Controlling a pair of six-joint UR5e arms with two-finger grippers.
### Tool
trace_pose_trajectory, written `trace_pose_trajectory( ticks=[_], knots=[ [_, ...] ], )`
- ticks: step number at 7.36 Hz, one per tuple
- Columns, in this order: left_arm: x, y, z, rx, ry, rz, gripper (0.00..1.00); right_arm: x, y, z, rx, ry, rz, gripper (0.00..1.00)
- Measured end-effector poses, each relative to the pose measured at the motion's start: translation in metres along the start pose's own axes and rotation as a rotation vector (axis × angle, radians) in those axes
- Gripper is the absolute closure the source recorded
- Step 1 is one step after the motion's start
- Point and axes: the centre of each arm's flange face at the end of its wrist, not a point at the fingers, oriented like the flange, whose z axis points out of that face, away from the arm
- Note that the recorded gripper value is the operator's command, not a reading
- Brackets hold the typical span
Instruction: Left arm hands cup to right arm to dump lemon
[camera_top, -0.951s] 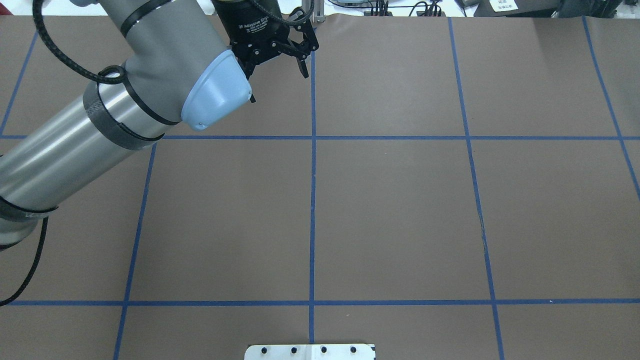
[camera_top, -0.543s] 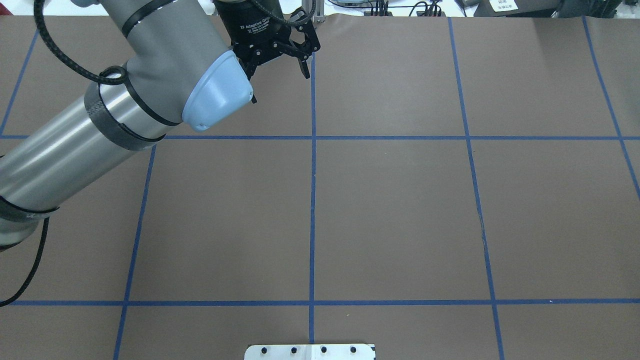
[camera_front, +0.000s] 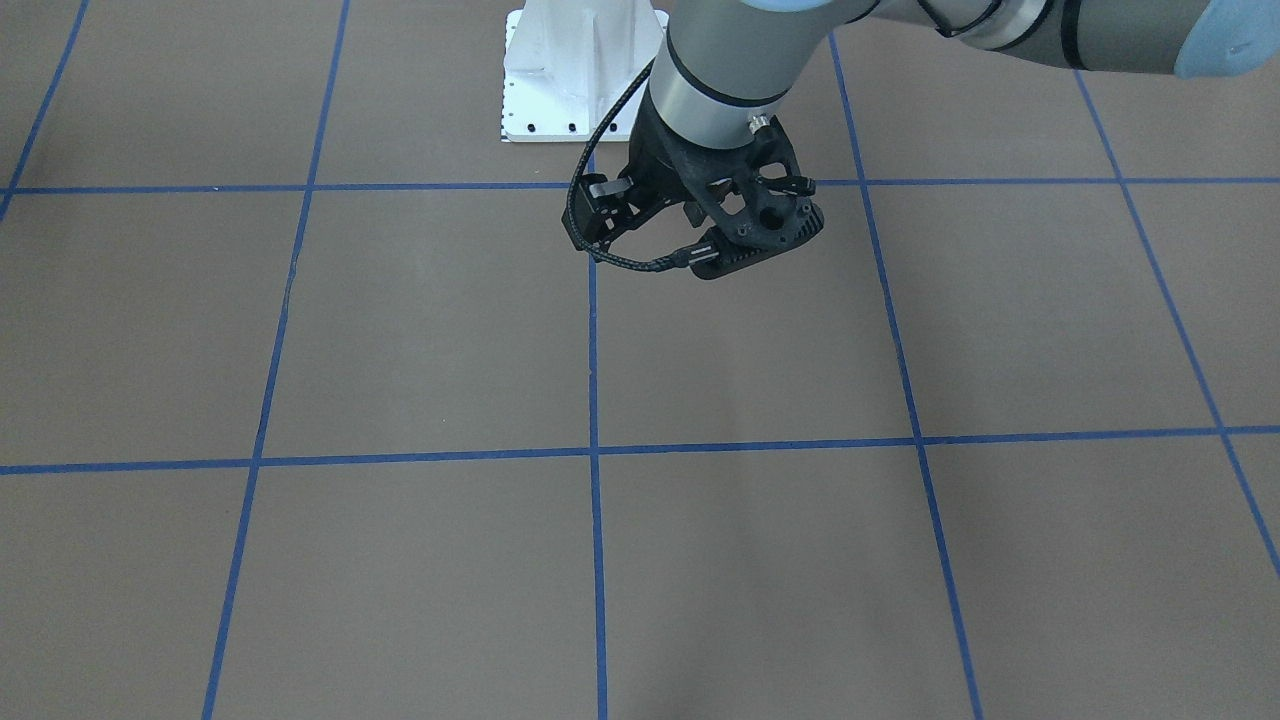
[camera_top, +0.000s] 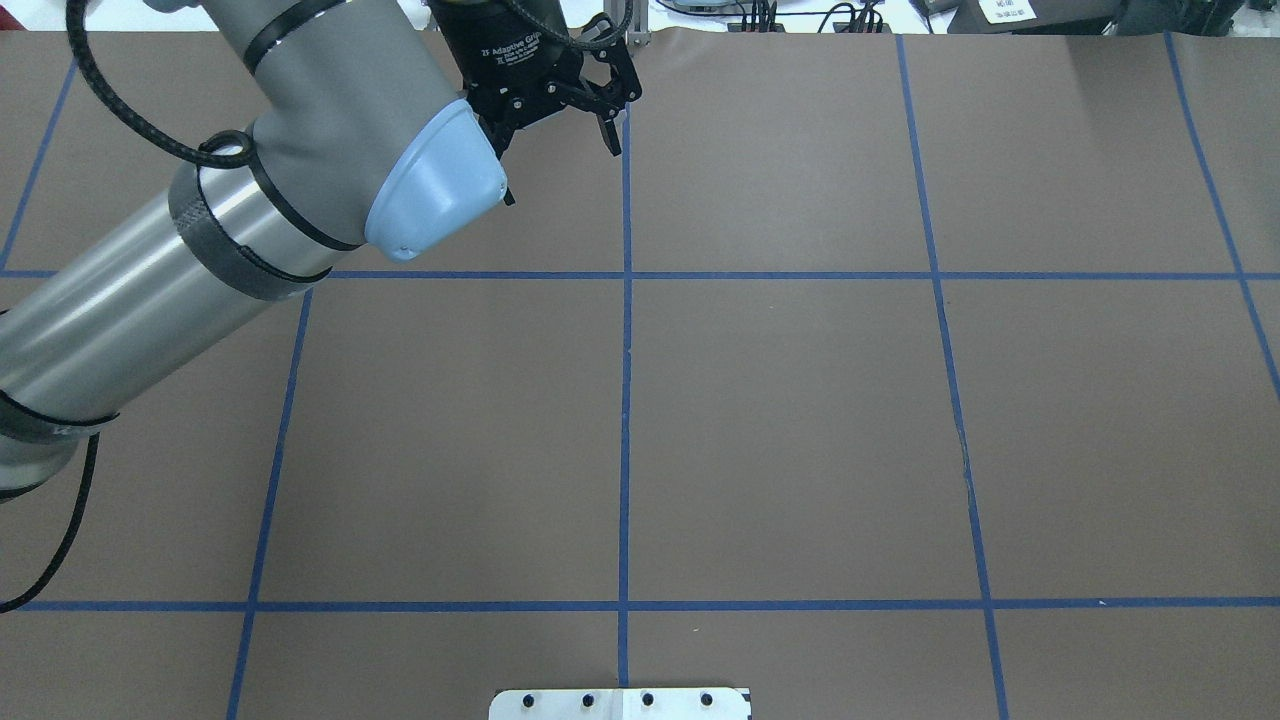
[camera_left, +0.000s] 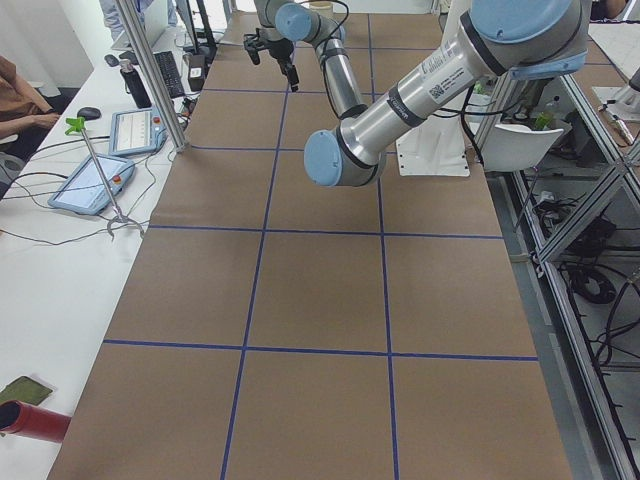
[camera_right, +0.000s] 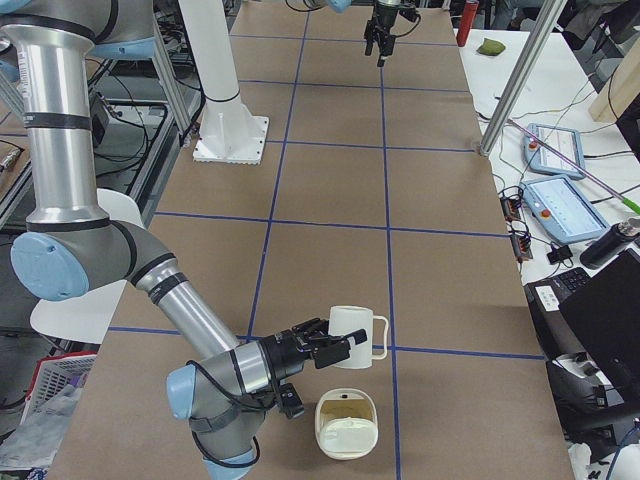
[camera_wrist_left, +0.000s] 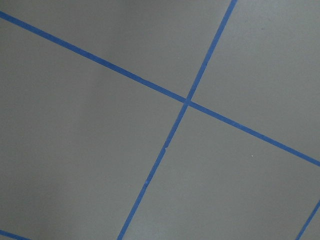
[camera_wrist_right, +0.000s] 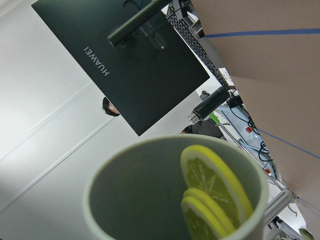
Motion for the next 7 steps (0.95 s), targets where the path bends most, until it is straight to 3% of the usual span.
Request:
trace_pose_trajectory(
  ticks=[4, 7],
  knots=[
    [0.000, 0.000, 0.001, 0.009, -0.003, 0.001, 0.00, -0.001, 0.005, -0.006, -0.062, -0.043, 0.112, 1.00],
    [0.002, 0.000, 0.000, 0.017, -0.003, 0.003, 0.00, -0.001, 0.000, -0.015, -0.060, -0.100, 0.131, 1.00]
  ],
)
